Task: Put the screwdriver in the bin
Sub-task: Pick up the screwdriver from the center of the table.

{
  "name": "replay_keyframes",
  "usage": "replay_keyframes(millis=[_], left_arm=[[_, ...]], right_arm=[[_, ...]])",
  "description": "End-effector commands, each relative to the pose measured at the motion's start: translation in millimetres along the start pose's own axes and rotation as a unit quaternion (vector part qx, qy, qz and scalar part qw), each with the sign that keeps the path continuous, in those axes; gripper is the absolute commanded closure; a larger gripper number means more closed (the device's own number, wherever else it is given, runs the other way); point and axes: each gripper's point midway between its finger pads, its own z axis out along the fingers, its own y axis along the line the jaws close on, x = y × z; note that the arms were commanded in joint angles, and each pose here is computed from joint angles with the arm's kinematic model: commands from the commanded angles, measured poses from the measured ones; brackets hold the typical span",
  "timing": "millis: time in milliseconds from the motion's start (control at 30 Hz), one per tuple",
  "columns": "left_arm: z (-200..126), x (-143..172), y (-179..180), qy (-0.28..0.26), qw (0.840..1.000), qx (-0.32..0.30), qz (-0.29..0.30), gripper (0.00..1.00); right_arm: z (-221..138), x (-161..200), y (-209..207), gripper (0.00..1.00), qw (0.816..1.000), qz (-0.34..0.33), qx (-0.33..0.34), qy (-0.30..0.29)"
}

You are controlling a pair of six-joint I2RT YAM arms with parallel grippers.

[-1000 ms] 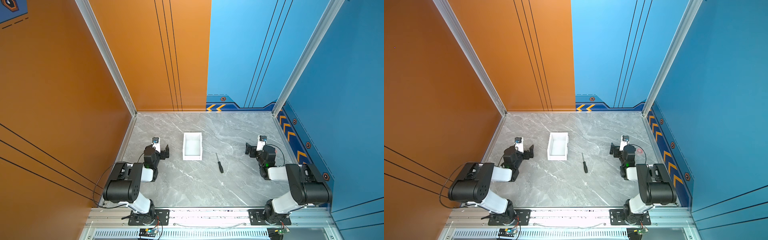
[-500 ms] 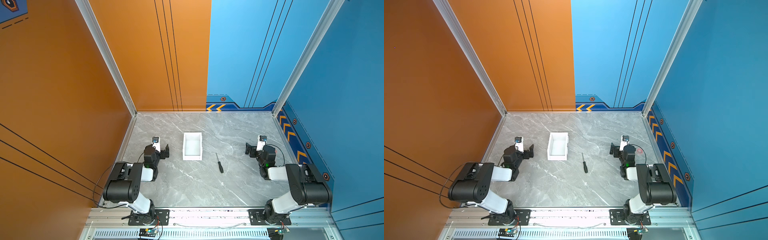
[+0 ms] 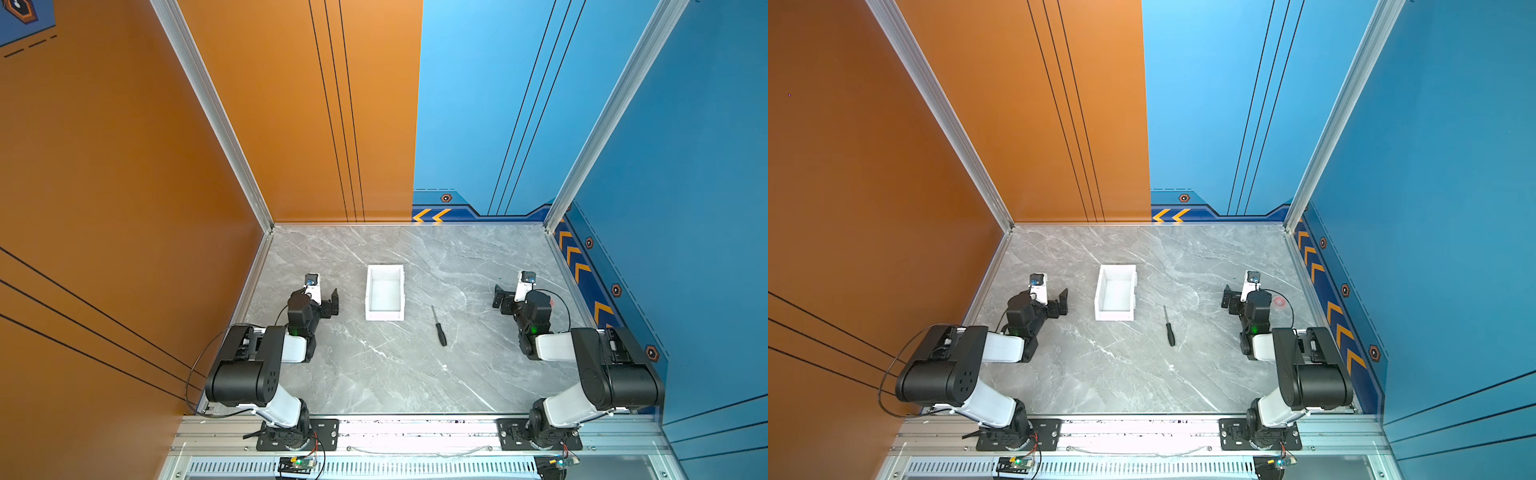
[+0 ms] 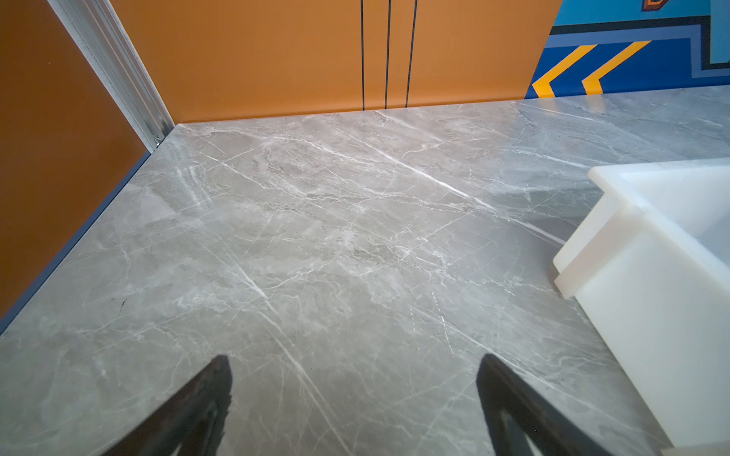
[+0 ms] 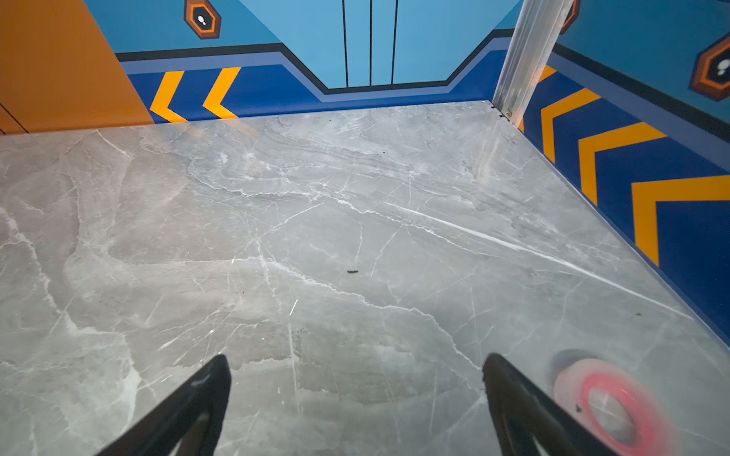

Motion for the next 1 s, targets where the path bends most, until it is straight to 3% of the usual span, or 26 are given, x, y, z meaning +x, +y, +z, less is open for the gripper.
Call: replay_keyframes(millis=[0, 167, 333, 467, 567, 633, 800, 967], left_arm=[[-7, -21, -10, -0.014, 0.999, 0.023, 0.017, 0.02], [-11, -39, -8, 0.006, 1.000, 0.018, 0.017, 0.02], [-7, -42, -16, 0.098, 0.994, 0.045, 0.034, 0.02], [-25, -52, -39, 0.180, 0.975, 0.101, 0.083, 0.02], [-43, -68, -52, 0.236, 0.959, 0.128, 0.092, 0.02], [-45, -88, -46, 0.243, 0.963, 0.102, 0.051, 0.02], [-67, -94, -72, 0.291, 0.940, 0.175, 0.029, 0.02], [-78, -106, -84, 0.291, 0.936, 0.197, 0.030, 0.02]], right_arm=[[2, -11, -12, 0.00, 0.999, 0.017, 0.035, -0.008], [-3, -36, -24, 0.00, 0.996, 0.018, 0.086, 0.021], [-17, -66, -28, 0.00, 0.992, 0.050, 0.110, 0.040], [-39, -79, -13, 0.00, 0.984, 0.074, 0.127, 0.101], [-59, -79, 9, 0.00, 0.980, 0.081, 0.116, 0.137], [-73, -75, 24, 0.00, 0.977, 0.088, 0.105, 0.161], [-104, -51, 72, 0.01, 0.966, 0.088, 0.047, 0.238], [-137, -27, 97, 0.10, 0.955, 0.074, 0.016, 0.286]])
